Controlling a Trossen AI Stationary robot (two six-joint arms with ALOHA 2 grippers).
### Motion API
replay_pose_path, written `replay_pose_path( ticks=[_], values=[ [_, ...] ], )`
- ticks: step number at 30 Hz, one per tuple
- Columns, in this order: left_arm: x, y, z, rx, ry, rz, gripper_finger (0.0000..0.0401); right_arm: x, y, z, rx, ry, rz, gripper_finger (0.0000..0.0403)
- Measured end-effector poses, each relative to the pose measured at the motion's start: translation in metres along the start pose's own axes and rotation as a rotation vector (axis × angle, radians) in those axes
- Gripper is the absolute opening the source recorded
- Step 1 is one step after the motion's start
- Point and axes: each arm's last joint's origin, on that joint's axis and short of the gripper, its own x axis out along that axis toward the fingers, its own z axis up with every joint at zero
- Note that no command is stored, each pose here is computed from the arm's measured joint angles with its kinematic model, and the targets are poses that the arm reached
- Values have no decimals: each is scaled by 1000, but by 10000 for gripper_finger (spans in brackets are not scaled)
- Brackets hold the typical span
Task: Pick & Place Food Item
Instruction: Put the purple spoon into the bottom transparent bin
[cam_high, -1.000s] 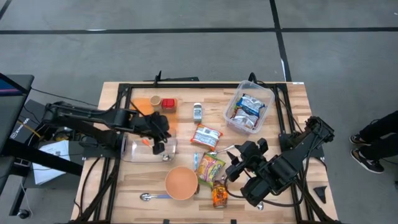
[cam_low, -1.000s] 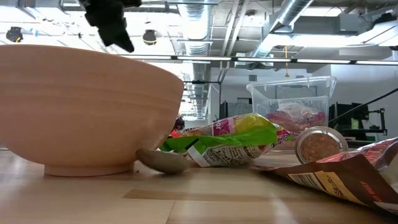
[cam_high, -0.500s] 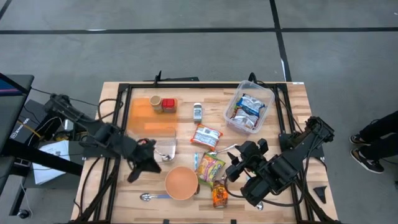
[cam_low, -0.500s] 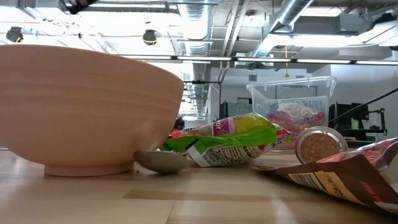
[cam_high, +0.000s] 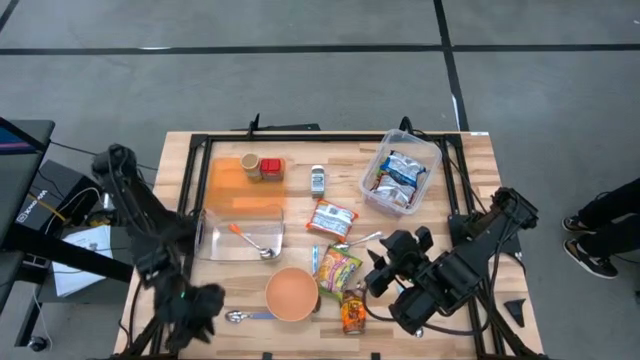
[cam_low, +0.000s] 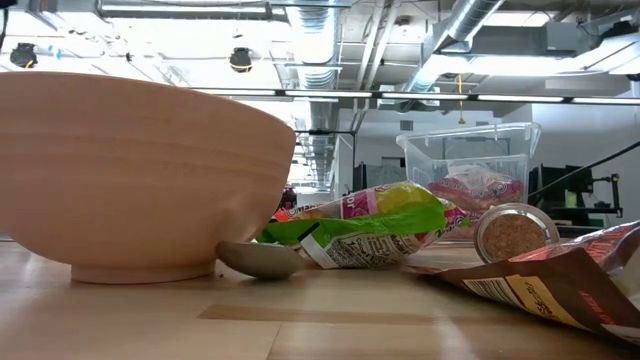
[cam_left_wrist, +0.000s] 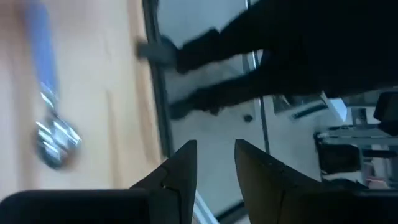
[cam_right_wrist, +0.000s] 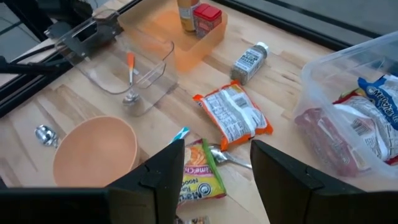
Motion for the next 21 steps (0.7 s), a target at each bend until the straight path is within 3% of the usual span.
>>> replay_pose_path(
  ticks=[7,11,14,18,21],
  values=[
    [30,-12,-41,-110,80,70,103,-2,0,-2,8,2,7,180],
    [41,2,-56,-356,112,272,118,-2,0,-2,12,2,7,180],
    [45,6,-62,-527,15,349,146,-2,0,-2,11,2,7,180],
    [53,16,-71,-773,-147,325,193,-2,0,-2,6,2,7,180],
    [60,26,-76,-855,-171,262,217,-2,0,-2,4,2,7,180]
  ],
)
